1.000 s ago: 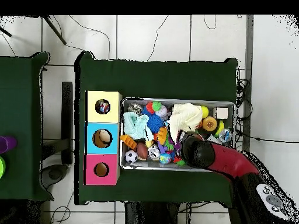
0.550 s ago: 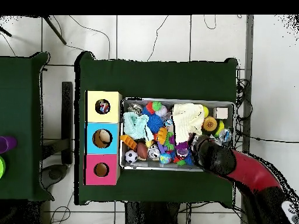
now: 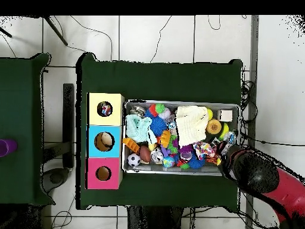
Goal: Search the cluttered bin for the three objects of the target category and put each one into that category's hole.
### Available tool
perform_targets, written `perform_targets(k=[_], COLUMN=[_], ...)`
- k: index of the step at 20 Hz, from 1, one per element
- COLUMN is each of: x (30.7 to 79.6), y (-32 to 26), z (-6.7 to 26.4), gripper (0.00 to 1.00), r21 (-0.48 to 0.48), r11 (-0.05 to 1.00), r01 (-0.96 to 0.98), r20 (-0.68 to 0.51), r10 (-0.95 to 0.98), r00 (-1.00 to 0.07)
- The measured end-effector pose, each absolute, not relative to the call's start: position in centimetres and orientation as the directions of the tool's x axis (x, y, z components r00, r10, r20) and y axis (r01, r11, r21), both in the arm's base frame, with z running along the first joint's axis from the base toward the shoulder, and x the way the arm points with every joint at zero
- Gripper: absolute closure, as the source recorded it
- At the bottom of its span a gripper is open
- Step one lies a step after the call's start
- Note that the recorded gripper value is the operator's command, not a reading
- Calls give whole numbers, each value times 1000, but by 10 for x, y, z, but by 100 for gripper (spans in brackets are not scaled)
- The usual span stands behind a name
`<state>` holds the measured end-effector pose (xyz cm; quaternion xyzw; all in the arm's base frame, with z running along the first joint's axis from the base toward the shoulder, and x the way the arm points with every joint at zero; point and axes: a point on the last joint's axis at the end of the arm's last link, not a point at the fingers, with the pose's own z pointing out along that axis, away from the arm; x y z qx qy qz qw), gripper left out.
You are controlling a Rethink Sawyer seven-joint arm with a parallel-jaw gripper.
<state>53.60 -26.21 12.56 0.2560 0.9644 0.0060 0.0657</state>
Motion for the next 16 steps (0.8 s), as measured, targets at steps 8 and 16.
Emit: perform_targets(k=[8, 16], x=[541, 511], y=[-201, -186], z=[123, 100], gripper=[0, 0], r21=[31, 38], r11=[924, 939], r01=[380, 341], r20=[-176, -191], r10=[380, 342], r00=[-908, -920])
